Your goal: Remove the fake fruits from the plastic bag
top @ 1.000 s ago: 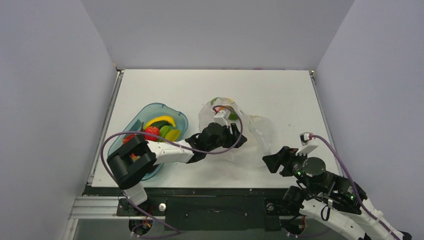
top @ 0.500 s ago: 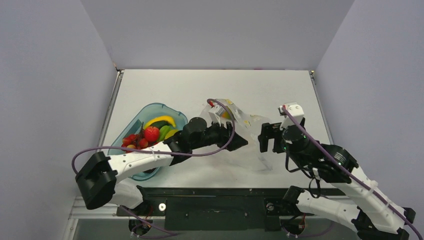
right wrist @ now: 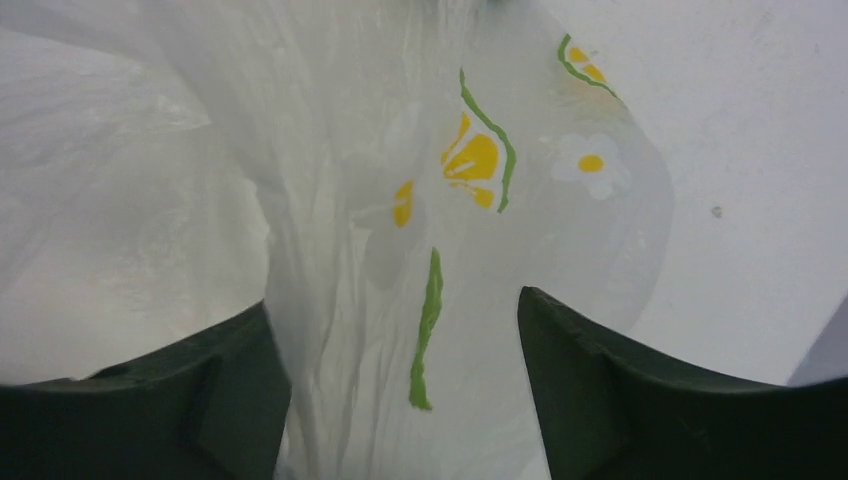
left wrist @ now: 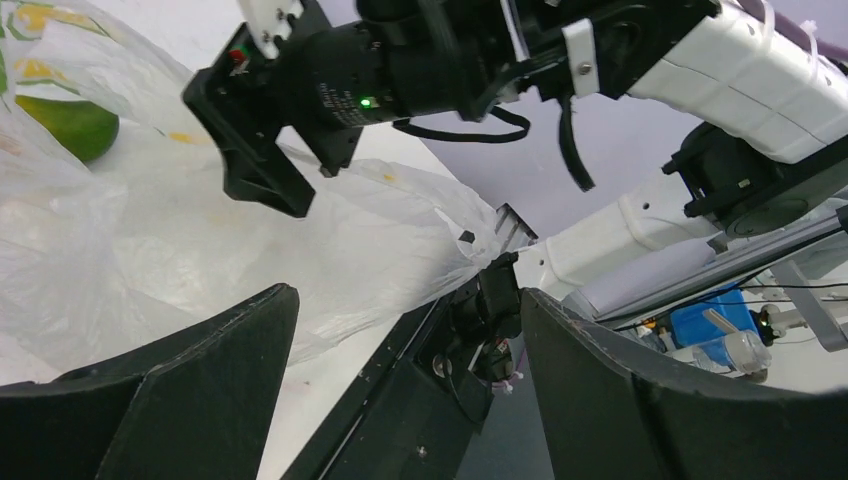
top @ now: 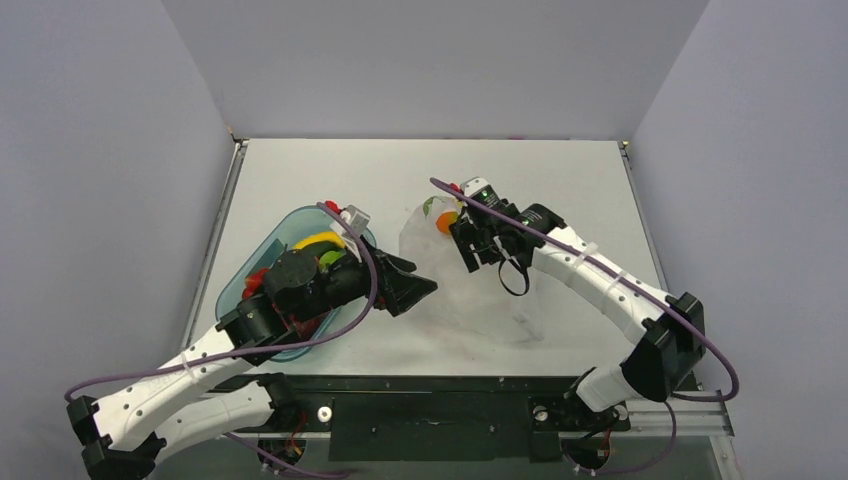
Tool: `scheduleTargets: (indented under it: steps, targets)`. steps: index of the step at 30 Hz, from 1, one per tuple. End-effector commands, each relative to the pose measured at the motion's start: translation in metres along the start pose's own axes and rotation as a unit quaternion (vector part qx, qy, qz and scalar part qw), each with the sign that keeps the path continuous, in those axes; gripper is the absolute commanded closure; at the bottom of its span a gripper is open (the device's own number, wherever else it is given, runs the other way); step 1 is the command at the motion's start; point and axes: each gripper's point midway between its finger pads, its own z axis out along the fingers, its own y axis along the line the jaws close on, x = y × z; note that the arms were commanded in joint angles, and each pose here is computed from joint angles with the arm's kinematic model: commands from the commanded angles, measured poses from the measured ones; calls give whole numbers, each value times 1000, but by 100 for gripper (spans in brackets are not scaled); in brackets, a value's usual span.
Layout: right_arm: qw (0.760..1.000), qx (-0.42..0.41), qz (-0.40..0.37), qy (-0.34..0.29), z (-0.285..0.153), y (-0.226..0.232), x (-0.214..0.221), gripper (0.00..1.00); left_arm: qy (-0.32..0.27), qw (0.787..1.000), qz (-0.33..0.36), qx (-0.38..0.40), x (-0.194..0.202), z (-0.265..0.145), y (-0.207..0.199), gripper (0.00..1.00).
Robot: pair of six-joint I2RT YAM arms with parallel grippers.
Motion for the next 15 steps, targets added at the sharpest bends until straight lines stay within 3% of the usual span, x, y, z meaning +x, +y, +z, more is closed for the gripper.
scheduleTargets:
  steps: [1, 2, 3, 4, 5, 6, 9, 12, 13, 14, 15]
  targets:
    - [996, 87, 17, -29, 3, -27, -20, 41, 48, 999, -17, 1, 27, 11, 10, 20]
    - [994, 101, 23, -34, 3, -31, -19, 50, 44, 999, -23, 11, 26, 15, 6, 20]
    - [991, 123, 35, -42, 0, -38, -19, 67, 58, 998, -29, 12, 35, 21, 9, 20]
    - [990, 123, 40, -57, -6, -38, -20, 76, 45, 998, -38, 27, 30, 27, 4, 20]
    - [989, 121, 49, -67, -10, -37, -21, 94, 58, 997, -47, 26, 40, 36, 8, 21]
    - [988, 112, 58, -90, -22, -35, -23, 98, 52, 996, -54, 40, 39, 42, 2, 22]
    - [982, 60, 92, -156, -58, -20, -28, 100, 71, 994, -62, 53, 58, 73, -7, 26]
    - [970, -14, 111, -215, -80, 9, -26, 100, 51, 995, -76, 47, 62, 97, -13, 31]
    - [955, -50, 130, -260, -100, 18, -34, 100, 42, 994, -85, 52, 65, 104, -18, 32]
    - [957, -63, 129, -252, -88, 25, -17, 100, 30, 995, -89, 35, 67, 107, -9, 32]
    - [941, -89, 153, -287, -101, 28, -22, 100, 20, 994, -100, 34, 68, 109, -9, 32]
